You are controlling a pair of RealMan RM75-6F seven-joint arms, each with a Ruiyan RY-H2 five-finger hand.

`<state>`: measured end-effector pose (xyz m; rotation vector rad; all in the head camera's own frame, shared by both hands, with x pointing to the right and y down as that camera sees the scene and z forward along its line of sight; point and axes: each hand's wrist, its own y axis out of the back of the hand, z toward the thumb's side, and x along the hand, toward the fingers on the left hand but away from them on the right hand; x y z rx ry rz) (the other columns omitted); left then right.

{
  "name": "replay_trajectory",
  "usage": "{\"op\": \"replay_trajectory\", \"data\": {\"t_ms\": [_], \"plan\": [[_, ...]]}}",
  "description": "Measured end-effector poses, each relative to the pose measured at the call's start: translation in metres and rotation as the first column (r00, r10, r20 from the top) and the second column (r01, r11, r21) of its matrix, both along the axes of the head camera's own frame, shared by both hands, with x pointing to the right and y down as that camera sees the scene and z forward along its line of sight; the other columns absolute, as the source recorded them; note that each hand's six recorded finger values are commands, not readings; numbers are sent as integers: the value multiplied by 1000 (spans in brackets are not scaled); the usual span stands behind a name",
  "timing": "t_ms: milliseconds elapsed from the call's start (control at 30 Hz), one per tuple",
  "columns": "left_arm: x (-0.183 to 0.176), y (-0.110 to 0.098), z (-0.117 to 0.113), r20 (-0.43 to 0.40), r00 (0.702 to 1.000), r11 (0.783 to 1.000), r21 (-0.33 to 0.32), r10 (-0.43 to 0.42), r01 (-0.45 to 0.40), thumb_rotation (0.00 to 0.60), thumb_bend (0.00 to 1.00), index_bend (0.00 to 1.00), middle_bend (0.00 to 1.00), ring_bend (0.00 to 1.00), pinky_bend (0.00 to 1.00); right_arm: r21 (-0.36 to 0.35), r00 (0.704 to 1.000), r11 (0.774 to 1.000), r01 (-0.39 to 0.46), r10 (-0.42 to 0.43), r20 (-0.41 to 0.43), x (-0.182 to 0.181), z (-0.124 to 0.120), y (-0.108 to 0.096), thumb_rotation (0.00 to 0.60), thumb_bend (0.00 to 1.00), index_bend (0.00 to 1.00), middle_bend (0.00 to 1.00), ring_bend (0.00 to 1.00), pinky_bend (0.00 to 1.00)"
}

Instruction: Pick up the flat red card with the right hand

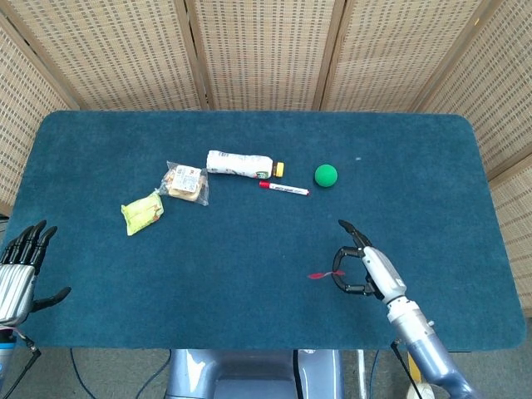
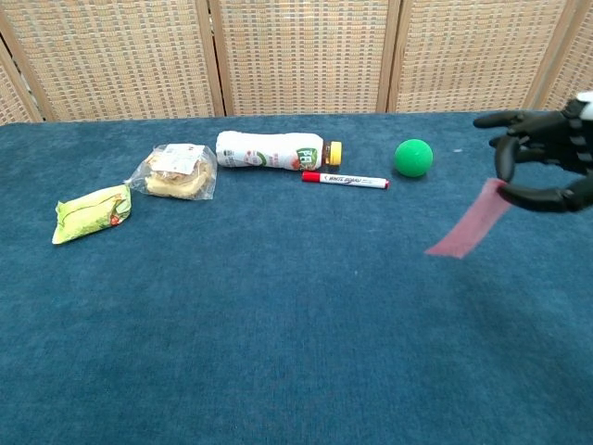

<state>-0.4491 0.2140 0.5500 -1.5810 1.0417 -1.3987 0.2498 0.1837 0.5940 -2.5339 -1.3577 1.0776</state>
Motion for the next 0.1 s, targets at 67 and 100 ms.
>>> {"op": "replay_trajectory", "data": {"t_ms": [67, 100], "plan": [[1, 0, 0, 0, 1000, 1000, 0, 2, -2, 600, 100, 0, 0, 0, 102, -15, 999, 1000, 9, -9, 30, 1, -4, 10, 600, 542, 613, 65, 0, 0], [1, 0, 1, 0, 1000, 1000, -1, 3, -3, 600, 100, 0, 0, 0, 102, -22, 999, 1000, 17, -16, 51, 2, -6, 16, 600, 542, 613, 65, 0, 0]]}}
